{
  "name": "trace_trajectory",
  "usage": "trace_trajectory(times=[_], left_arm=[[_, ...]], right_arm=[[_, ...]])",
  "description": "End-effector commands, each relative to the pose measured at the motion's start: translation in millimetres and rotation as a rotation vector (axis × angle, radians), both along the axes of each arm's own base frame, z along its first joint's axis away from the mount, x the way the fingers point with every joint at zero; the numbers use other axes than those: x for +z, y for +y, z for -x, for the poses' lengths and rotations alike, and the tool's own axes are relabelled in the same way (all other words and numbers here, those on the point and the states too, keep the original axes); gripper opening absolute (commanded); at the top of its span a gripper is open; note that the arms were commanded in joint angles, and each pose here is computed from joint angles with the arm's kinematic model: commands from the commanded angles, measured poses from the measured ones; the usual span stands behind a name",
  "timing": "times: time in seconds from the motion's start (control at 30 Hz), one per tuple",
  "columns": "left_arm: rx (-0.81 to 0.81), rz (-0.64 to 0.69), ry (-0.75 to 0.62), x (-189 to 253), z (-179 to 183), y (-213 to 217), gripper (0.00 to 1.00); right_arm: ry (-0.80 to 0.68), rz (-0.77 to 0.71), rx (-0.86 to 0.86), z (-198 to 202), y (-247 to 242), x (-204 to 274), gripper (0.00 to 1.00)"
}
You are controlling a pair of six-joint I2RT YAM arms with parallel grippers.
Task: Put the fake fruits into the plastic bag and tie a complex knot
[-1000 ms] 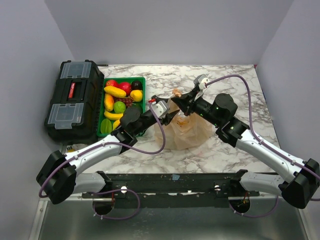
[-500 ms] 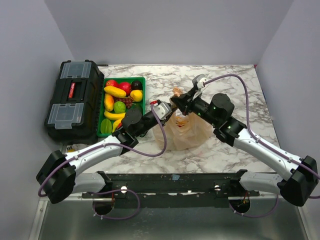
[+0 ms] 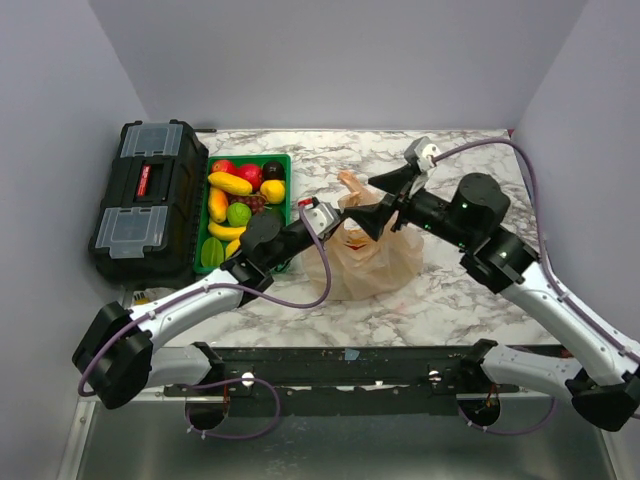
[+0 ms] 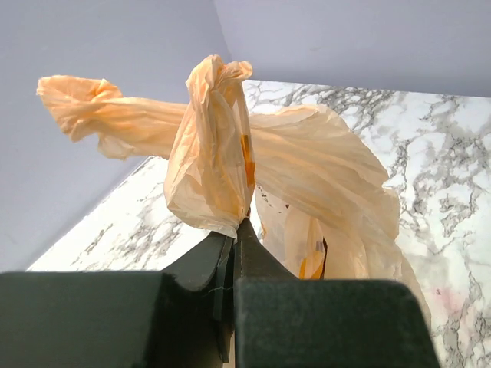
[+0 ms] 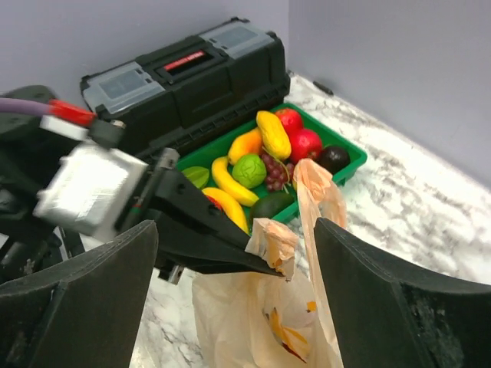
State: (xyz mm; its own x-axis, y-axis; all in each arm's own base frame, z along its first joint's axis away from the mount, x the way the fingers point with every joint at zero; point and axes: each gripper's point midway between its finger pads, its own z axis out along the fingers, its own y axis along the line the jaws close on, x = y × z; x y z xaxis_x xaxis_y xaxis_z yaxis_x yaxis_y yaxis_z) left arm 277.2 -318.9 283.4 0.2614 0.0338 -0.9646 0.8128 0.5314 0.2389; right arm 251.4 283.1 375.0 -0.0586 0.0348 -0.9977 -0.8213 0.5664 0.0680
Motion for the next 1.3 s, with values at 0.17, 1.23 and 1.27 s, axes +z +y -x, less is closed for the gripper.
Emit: trace_trajectory(times=[0.17,1.23,1.27], left_arm=[[-0.106,-0.006,0.007,3.2,11.7,2.4,0.00],[-0.388,-0.182,0.002,-6.1,16.2,-21.9,0.00],[-0.388,-0.186,0.007,-7.9,14.5,-23.0,0.00]], right_arm=[[0.022,0.254,-0.101,1.2,-65.1,-20.6,0.88],[0.097,0.290,0.510,-21.2,-31.7,-101.9,0.46],[0.100,0.285,0.518,-17.6,-32.0,-102.2,0.47]])
